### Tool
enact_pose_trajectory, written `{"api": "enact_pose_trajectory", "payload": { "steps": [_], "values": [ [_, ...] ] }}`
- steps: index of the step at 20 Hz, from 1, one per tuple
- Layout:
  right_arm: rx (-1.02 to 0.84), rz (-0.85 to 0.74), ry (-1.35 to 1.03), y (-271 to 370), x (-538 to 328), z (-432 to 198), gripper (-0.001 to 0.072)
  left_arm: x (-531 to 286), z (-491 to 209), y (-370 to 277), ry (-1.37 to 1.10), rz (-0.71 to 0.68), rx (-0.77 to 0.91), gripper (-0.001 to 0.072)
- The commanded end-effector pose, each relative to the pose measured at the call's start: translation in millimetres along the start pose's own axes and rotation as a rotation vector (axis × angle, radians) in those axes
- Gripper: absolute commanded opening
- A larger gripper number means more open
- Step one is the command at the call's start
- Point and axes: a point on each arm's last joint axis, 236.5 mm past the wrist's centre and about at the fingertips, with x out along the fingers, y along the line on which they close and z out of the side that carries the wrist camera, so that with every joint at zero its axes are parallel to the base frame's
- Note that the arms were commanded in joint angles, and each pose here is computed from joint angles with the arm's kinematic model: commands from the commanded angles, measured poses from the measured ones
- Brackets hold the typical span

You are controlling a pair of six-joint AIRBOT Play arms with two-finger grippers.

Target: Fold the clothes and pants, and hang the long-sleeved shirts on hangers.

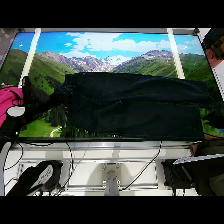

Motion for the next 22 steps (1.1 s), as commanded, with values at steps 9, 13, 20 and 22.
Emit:
{"api": "enact_pose_trajectory", "payload": {
  "steps": [9,13,20,22],
  "values": [
    [0.094,0.084,0.243,7.3,42.0,-73.7,0.0494,-0.2,0.5,-0.5,-0.001,-0.001,0.003,0.0019],
    [0.141,0.137,0.303,21.9,37.0,-85.5,0.0102,-0.2,0.2,-0.1,0.000,0.001,0.028,0.0019],
    [0.083,0.323,0.101,92.8,-10.5,-45.4,0.0010,-2.7,2.7,-2.9,-0.010,-0.003,0.078,0.0017],
    [0.109,0.318,-0.067,102.3,-41.6,-11.4,0.0011,-8.8,12.7,-7.0,-0.034,0.006,0.131,0.0017]
  ]
}}
